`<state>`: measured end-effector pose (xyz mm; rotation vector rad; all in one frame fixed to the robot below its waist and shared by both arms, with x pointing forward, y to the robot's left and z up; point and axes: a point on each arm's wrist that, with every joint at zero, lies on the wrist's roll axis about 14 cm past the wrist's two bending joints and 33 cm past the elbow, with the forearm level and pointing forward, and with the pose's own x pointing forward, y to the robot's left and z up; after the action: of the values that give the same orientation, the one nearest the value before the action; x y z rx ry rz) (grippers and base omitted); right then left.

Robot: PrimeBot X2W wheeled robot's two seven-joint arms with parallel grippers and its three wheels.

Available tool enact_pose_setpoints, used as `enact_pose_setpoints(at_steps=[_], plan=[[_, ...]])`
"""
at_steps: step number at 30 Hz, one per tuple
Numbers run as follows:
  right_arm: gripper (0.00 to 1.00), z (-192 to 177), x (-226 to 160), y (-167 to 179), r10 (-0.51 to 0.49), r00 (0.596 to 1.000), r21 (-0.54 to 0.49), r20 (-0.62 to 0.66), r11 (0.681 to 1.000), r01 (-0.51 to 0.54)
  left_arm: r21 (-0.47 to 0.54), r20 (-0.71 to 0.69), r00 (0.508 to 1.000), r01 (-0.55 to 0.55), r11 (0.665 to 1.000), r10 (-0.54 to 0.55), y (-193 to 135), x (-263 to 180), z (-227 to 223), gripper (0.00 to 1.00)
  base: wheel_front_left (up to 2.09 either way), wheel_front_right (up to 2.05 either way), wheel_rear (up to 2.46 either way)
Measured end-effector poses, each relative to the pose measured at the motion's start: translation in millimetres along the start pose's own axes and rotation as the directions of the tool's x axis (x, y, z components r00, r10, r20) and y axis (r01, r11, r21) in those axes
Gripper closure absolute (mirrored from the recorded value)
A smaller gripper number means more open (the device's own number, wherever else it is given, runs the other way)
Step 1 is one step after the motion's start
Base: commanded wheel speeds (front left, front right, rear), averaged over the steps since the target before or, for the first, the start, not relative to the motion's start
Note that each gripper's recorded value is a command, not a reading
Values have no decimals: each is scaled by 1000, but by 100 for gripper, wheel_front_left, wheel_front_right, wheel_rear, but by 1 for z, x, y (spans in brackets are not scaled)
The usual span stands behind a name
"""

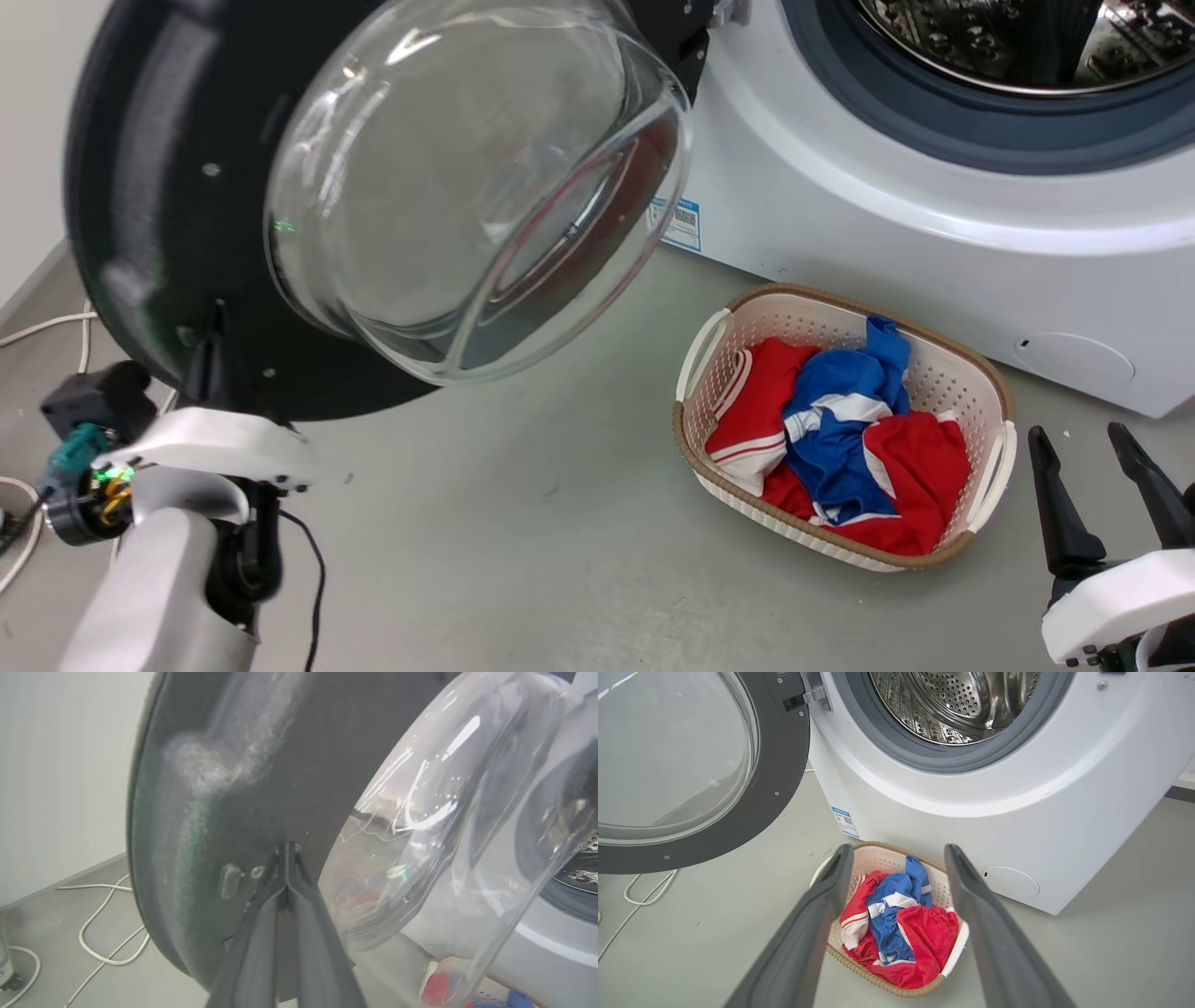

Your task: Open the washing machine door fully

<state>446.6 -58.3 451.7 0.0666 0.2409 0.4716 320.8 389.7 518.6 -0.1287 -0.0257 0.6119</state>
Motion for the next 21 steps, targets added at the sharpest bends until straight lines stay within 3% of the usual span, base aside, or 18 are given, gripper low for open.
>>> enact_pose_setpoints(at_steps=[9, 21], plan=[[0, -3, 2, -8, -16, 1000, 11, 2, 1000, 16, 23, -28, 999, -37, 999, 37, 17, 11, -9, 100, 0, 0, 0], [0, 16, -10, 2, -23, 997, 14, 70, 1000, 22, 40, 31, 998, 49, 998, -50, -15, -30, -6, 100, 0, 0, 0]])
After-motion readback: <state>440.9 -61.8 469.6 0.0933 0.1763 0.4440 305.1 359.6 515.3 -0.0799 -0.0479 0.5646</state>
